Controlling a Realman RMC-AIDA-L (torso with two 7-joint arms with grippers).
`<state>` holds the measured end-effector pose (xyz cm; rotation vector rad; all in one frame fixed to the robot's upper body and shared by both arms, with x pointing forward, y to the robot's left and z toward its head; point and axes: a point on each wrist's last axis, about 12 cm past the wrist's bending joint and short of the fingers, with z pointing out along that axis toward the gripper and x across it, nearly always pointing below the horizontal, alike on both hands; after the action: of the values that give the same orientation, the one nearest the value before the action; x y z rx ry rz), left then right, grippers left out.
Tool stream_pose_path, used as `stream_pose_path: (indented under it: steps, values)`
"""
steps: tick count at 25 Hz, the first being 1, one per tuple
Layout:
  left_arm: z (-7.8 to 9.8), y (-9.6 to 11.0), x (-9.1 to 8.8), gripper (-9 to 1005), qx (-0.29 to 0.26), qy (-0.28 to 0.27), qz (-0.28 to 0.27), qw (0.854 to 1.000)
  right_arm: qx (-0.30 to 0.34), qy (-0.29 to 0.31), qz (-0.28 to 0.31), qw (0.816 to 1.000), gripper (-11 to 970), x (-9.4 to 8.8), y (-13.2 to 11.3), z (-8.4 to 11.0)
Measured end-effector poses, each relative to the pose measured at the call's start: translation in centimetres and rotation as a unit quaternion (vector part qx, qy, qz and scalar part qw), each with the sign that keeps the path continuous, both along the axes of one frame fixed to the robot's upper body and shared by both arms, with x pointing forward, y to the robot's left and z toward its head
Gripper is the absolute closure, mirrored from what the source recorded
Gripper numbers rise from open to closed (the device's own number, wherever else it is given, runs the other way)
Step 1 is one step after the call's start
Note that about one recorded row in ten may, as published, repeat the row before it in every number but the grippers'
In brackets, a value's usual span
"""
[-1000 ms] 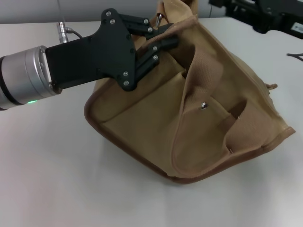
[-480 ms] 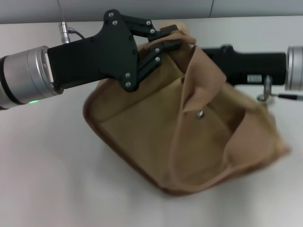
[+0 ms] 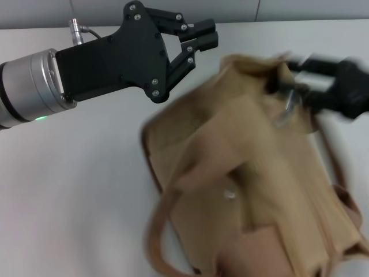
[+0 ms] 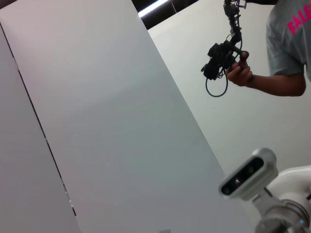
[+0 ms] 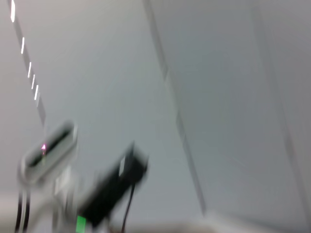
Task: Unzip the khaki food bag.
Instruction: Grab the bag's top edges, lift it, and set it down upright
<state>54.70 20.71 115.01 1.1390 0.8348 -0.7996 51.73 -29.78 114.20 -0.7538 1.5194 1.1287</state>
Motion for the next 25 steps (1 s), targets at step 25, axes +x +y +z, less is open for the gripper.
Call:
stream_pose_path:
  steps: [25]
  values:
    - [-2.6, 5.7, -0.6, 903, 0.06, 0.099, 0.096, 0.989, 0.016, 0.006, 0.007, 1.0, 343, -1.6, -1.4, -0.2]
